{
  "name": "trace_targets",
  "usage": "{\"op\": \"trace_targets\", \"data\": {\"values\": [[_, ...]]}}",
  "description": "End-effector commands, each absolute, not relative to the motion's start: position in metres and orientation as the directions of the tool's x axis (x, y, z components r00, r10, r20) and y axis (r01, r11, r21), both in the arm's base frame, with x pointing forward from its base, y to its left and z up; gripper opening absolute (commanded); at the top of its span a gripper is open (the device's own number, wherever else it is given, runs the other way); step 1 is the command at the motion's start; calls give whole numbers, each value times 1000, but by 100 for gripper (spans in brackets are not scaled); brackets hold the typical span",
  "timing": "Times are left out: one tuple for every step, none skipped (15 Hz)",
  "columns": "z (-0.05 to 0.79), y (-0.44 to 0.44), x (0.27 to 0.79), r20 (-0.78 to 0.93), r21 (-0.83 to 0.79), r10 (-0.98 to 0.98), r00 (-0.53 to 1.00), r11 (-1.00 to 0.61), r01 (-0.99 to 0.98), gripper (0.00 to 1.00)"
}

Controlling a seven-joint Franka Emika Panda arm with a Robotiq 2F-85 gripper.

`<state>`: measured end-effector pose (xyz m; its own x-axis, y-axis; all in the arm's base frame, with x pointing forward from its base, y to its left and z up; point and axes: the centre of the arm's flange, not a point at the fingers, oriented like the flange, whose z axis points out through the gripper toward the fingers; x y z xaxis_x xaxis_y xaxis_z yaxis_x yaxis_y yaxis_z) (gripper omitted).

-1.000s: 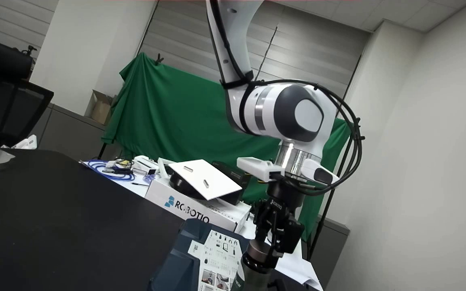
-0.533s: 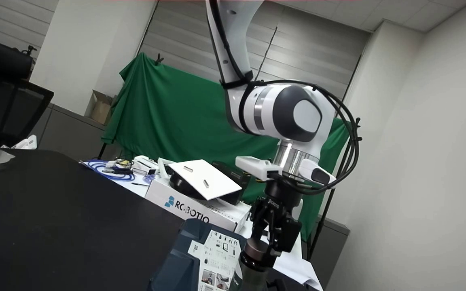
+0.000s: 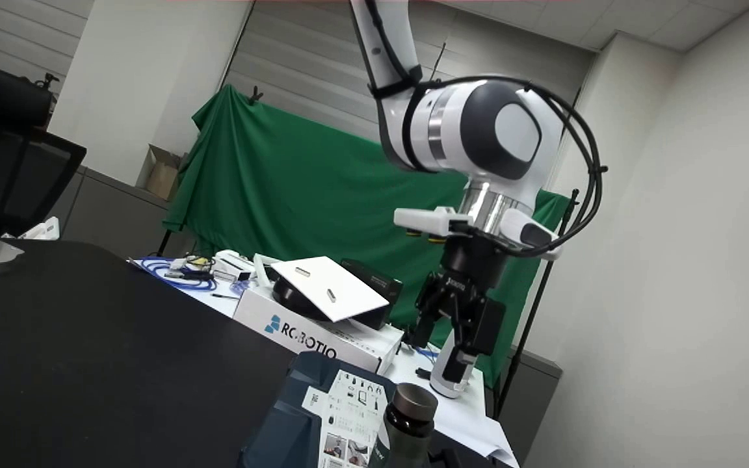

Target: Pick up the bottle and put it on the tool box

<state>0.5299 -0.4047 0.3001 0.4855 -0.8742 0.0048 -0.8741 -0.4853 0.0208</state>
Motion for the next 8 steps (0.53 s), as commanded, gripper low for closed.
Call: {"op": "trace_targets", "data": {"values": [[350,-398,495,12,5,-877,480,-480,-877,100],[357,-397,488,10,12,-877,481,-481,-877,100],[339,-407,513,16,6,-876,482,-482,-876,100],[347,-407,506,16,5,-877,480,-480,-877,100],[352,-406,501,16,2,-877,480,-480,-877,100],[354,-406,498,16,3,-877,481,-481,-877,100],[353,-405,496,13,5,-876,482,-482,-876,100],[352,-404,496,10,7,-876,482,-482,-876,100]]}}
